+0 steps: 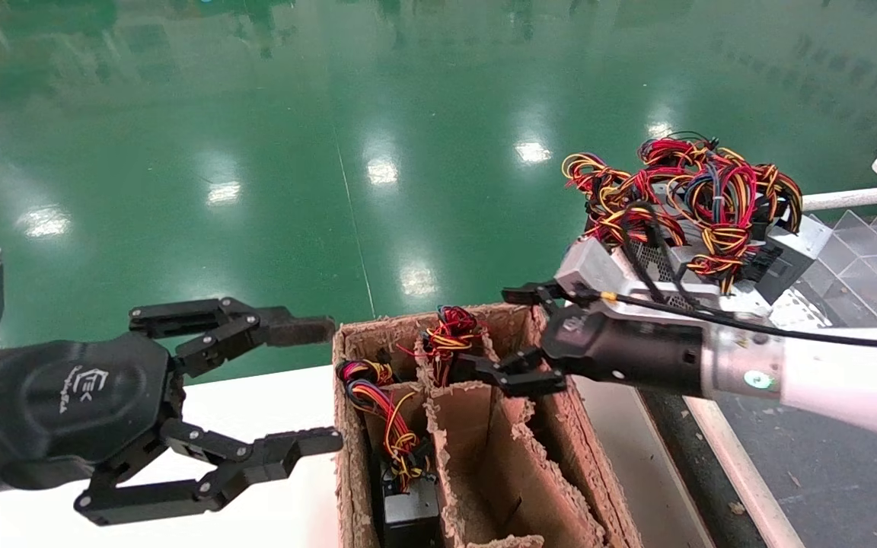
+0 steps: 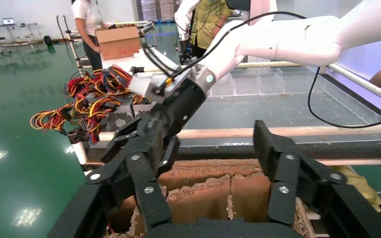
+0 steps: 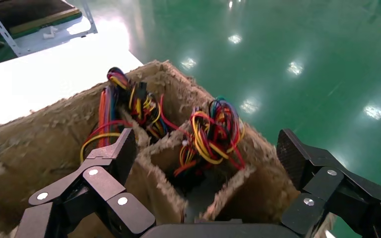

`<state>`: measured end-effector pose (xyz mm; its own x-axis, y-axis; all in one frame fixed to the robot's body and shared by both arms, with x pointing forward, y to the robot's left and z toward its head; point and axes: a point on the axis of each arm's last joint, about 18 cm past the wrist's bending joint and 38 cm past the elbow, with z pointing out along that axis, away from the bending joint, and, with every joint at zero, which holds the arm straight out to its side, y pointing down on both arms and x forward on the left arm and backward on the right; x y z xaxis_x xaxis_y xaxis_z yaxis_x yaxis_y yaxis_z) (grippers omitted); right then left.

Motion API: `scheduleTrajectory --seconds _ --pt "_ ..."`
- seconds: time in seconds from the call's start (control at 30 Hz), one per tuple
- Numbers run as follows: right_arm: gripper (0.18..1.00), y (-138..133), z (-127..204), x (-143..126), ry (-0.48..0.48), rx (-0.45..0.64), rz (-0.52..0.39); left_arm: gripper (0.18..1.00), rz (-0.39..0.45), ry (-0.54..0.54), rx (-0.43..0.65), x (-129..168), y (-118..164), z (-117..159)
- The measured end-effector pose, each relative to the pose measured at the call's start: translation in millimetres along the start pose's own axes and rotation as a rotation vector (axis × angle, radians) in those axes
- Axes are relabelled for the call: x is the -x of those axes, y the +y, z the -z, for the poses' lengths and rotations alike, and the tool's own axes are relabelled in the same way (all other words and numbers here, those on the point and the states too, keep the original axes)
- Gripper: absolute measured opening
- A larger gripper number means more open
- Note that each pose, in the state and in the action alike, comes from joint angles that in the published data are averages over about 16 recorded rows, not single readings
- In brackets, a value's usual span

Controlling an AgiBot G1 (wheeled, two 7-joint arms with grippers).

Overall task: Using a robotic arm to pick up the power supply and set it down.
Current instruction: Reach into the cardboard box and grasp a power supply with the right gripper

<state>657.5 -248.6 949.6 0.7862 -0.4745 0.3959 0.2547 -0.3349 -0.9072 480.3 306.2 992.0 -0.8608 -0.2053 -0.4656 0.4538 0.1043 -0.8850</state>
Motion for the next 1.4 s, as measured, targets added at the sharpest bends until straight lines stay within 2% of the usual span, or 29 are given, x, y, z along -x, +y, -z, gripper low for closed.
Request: scheduleTrajectory --seconds 0.37,0.67,0.87,1.3,1.4 --pt "0.961 8.8 -33.1 -9.3 0.008 0.004 0.018 0.817 0.0 0.0 0.0 0.0 0.0 0.0" --pt "0.847 13.7 -41.4 -9.5 -0.009 0.004 0.032 0.946 0.0 0.0 0.0 0.0 0.0 0.0" --pt "0.732 17.5 -42.5 -9.8 -0.015 0.008 0.037 0.986 0.0 0.0 0.0 0.0 0.0 0.0" --pt "0.432 22.9 -41.9 -11.7 -0.015 0.009 0.04 1.001 0.0 0.0 0.0 0.0 0.0 0.0" --pt "0.383 23.5 -41.9 -12.2 -0.014 0.008 0.039 1.001 0.0 0.0 0.0 0.0 0.0 0.0"
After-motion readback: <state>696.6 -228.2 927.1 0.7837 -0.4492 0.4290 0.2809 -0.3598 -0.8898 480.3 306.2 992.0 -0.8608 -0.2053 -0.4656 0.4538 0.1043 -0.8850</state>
